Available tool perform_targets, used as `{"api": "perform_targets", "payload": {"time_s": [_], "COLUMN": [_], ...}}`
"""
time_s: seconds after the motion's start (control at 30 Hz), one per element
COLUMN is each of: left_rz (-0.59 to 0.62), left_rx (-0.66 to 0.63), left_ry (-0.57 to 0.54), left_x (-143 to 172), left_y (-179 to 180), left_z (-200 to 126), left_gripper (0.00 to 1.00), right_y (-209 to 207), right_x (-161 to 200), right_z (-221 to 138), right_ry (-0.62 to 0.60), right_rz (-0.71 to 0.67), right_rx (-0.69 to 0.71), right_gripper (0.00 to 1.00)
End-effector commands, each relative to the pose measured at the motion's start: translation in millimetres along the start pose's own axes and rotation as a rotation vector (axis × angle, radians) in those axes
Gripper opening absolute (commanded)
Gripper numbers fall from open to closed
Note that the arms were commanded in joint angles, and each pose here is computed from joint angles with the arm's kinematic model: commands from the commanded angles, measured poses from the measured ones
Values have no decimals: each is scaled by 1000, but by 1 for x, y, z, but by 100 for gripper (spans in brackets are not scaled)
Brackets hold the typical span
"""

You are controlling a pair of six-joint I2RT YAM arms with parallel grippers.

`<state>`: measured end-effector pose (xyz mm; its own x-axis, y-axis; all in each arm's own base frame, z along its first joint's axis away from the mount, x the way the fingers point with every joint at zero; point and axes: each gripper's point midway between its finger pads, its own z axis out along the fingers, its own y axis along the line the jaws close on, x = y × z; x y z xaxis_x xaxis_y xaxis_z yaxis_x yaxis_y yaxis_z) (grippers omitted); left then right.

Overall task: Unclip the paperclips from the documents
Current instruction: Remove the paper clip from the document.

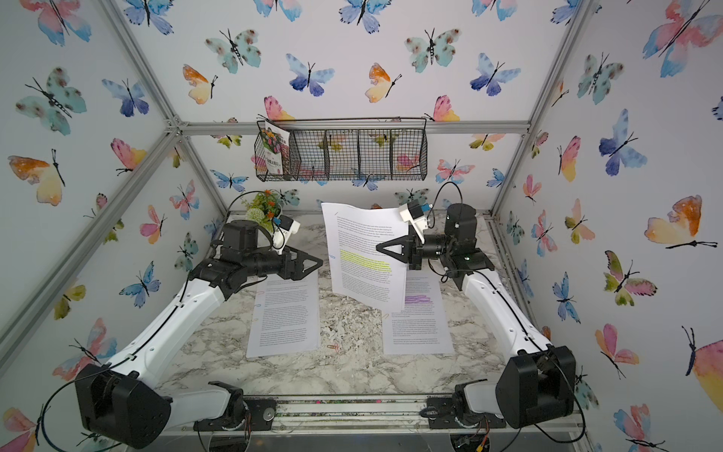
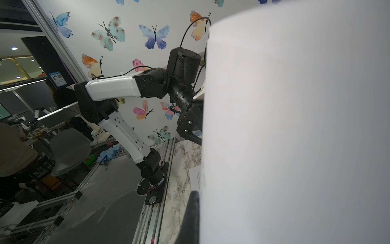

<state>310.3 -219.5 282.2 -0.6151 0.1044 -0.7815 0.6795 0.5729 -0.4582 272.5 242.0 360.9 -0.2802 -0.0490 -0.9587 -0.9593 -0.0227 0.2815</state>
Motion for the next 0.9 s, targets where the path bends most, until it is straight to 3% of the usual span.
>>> {"api": "perform_targets", "payload": {"time_s": [0.0,0.13,0.27,0.57,0.77,0.87], "left_rz": [80,87,68,50,53,55], "left_rx": [114,160,167,184,198,204], "left_ry": [-58,-45,-30,-8,-2,-12], "left_x": [-21,-22,-23,-21,-20,-27], "left_y": [-32,-42,-42,-41,-42,-43], "left_z": [-6,1,8,18,22,24], "left_gripper": [90,91,86,65,74,71], "right_y": [5,7,8,10,10,9], "right_x": [-1,-7,-10,-19,-23,-24], "right_z": [-1,-1,0,0,1,1], "right_ry": [-1,-6,-5,-14,-15,-14], "right_rz": [1,3,4,-15,-19,-19], "right_rx": [-40,-57,-70,-79,-92,-95], "right_gripper": [2,2,2,2,2,2]}}
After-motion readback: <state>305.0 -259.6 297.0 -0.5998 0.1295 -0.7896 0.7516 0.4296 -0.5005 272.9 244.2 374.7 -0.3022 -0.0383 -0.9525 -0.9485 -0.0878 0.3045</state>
